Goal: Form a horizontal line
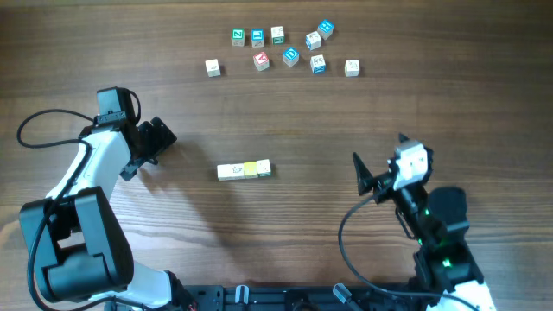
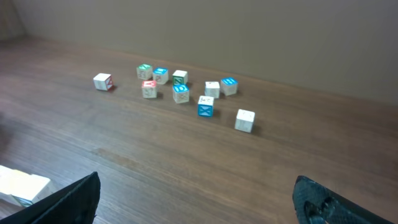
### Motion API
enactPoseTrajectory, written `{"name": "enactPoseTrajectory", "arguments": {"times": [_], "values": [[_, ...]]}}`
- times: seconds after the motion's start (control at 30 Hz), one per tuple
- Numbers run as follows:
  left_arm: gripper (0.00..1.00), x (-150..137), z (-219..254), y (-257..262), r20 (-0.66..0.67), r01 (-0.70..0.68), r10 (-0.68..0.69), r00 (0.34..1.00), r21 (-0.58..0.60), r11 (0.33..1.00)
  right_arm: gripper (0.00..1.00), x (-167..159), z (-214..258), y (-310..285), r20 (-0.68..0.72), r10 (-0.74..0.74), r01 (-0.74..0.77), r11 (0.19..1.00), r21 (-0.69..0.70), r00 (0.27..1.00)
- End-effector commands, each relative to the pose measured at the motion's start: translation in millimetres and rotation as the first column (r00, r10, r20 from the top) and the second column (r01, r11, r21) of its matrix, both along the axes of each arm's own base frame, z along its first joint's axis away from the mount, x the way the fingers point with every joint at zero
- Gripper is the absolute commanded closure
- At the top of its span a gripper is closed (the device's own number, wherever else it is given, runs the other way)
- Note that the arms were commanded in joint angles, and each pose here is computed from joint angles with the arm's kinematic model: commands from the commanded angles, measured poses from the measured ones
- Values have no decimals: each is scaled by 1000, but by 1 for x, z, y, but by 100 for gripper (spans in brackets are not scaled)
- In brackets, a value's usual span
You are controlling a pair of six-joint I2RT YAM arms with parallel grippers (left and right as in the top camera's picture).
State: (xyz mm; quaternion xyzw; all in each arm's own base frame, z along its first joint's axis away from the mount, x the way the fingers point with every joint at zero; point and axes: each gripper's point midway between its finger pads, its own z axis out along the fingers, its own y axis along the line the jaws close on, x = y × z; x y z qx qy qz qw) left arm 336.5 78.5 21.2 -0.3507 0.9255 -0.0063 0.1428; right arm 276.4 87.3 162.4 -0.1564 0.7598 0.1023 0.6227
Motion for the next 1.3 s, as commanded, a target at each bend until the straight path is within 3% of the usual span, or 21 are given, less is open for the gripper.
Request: {"name": "enactPoseTrajectory", "arguments": {"times": [0.0, 0.13, 0.3, 0.5, 1.17, 1.27], "values": [[0, 3, 1, 2, 3, 9, -9, 1000, 7, 1000, 0, -10, -11, -6, 21, -8, 8, 1000, 29, 1000], [0, 3, 1, 2, 4, 8, -8, 1000, 7, 1000, 0, -20, -14, -8, 71, -13, 11, 999, 38, 997], [0, 3, 1, 2, 3, 9, -9, 1000, 7, 1000, 0, -34, -28, -12, 20, -18, 18, 999, 30, 1000], [0, 3, 1, 2, 4, 9, -9, 1000, 7, 1000, 0, -40, 19, -17, 219, -42, 28, 997, 69, 975], [0, 3, 1, 2, 3, 9, -9, 1000, 7, 1000, 0, -40, 13, -17, 194, -41, 30, 998, 62, 980], [0, 14, 20, 5, 78, 9, -12, 997, 33, 999, 0, -40, 13, -17, 194, -41, 30, 998, 62, 980]]}}
